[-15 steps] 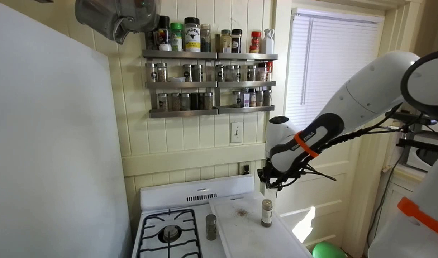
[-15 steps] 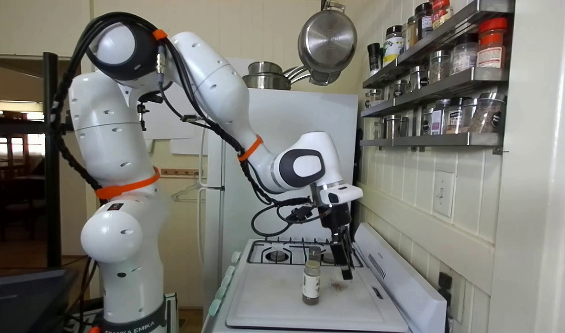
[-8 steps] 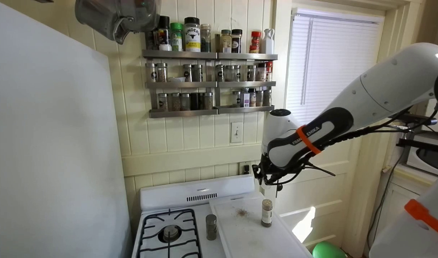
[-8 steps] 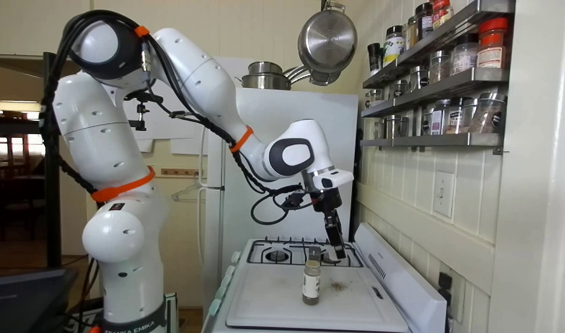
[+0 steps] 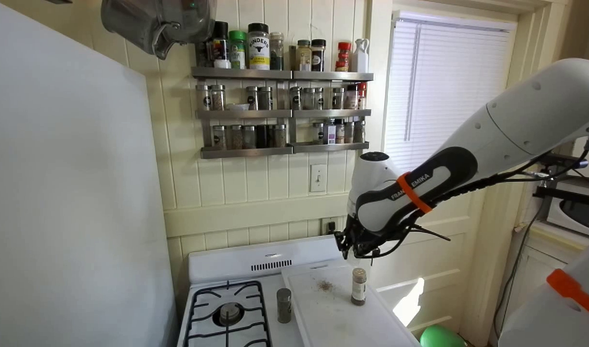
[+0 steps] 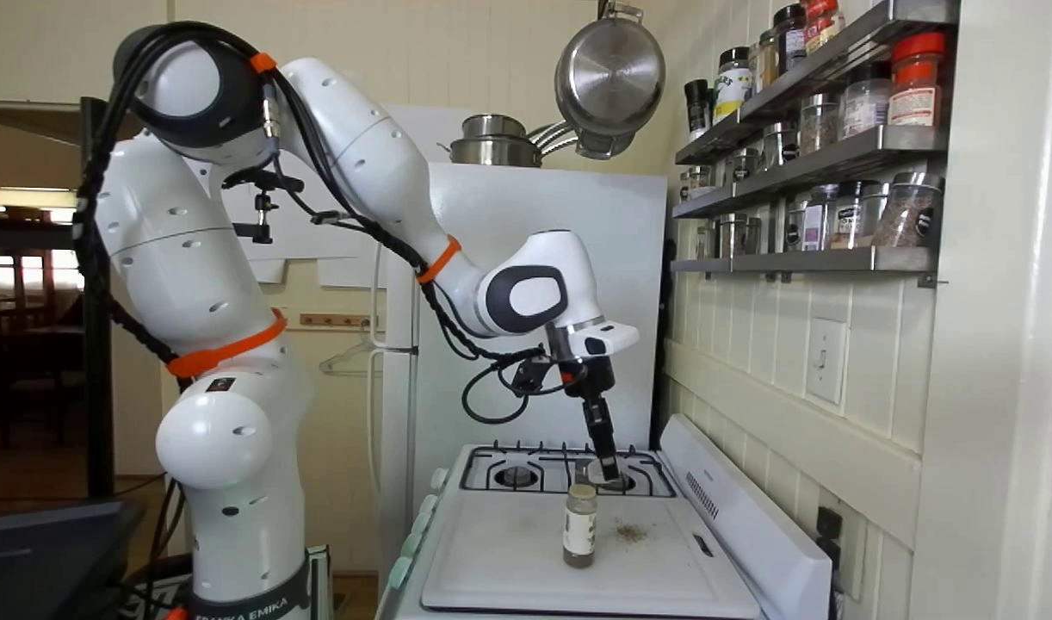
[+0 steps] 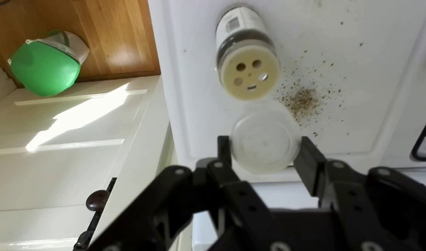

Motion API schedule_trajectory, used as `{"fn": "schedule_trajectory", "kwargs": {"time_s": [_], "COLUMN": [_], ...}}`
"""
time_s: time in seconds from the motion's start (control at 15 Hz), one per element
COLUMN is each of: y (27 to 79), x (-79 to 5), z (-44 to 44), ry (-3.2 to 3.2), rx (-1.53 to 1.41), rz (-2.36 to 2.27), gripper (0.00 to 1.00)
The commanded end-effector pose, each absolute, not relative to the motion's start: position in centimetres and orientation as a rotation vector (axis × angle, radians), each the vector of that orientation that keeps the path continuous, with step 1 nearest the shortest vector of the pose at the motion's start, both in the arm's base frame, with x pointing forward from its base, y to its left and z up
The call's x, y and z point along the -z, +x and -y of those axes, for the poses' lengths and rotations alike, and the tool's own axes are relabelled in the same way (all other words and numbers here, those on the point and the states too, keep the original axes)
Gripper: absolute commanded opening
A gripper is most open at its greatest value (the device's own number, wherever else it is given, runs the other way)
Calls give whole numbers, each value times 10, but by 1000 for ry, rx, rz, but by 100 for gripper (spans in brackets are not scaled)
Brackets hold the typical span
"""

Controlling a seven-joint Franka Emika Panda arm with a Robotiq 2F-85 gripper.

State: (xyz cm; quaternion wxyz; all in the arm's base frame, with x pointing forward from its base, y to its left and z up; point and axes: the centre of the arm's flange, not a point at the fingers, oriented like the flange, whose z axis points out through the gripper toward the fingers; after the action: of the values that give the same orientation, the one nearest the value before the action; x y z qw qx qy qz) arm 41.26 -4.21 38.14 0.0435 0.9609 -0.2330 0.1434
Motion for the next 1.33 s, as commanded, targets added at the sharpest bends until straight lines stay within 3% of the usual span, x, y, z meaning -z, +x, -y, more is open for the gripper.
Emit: {"fn": "schedule_trajectory", "kwargs": {"time_s": [0.0,1.27], "y": [396,378], "x": [-376,-379], "z": [31,62], "ry": [2972,3032], "rx": [-405,-446], "rz": [647,813], "gripper": [24,24]}}
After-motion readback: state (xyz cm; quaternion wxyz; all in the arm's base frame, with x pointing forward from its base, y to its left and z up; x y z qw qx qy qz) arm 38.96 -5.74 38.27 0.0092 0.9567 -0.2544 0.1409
